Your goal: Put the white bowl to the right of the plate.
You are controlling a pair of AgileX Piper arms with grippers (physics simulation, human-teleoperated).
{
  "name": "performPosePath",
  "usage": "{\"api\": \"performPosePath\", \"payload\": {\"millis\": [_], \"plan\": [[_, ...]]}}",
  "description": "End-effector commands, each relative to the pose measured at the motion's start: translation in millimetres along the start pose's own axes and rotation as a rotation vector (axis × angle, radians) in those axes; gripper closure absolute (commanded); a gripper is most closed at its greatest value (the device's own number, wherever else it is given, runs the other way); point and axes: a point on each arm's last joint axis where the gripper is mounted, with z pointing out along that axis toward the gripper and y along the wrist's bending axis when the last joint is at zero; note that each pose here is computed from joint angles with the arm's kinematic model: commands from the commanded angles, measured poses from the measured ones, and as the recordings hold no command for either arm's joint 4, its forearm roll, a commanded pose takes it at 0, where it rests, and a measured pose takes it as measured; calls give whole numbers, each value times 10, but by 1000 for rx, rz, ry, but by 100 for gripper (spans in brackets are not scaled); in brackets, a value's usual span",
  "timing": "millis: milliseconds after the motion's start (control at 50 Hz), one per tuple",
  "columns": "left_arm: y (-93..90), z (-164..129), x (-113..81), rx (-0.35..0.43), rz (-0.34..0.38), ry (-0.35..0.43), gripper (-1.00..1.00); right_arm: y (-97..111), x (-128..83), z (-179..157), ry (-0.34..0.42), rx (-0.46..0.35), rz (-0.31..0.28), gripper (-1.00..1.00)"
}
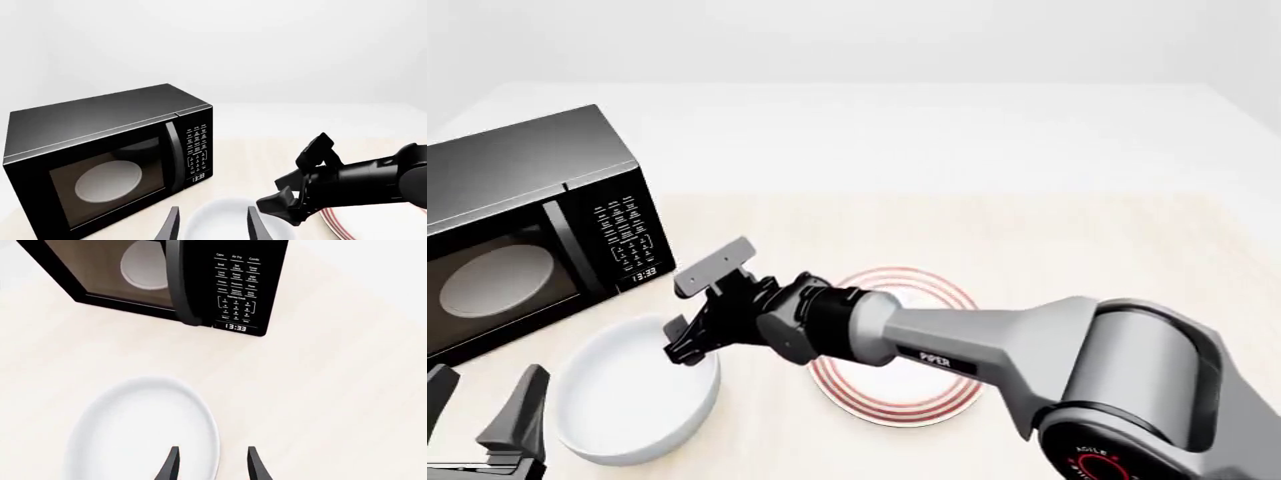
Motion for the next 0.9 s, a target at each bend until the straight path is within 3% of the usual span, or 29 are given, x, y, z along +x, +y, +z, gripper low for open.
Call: {"api": "performPosePath", "payload": {"millis": [20,900], "plan": [[0,0,0,0,0,0,-100,19,66,63,6,-4,19,-100],[0,0,0,0,0,0,-100,7,320,270,15,-4,103,-100]]}}
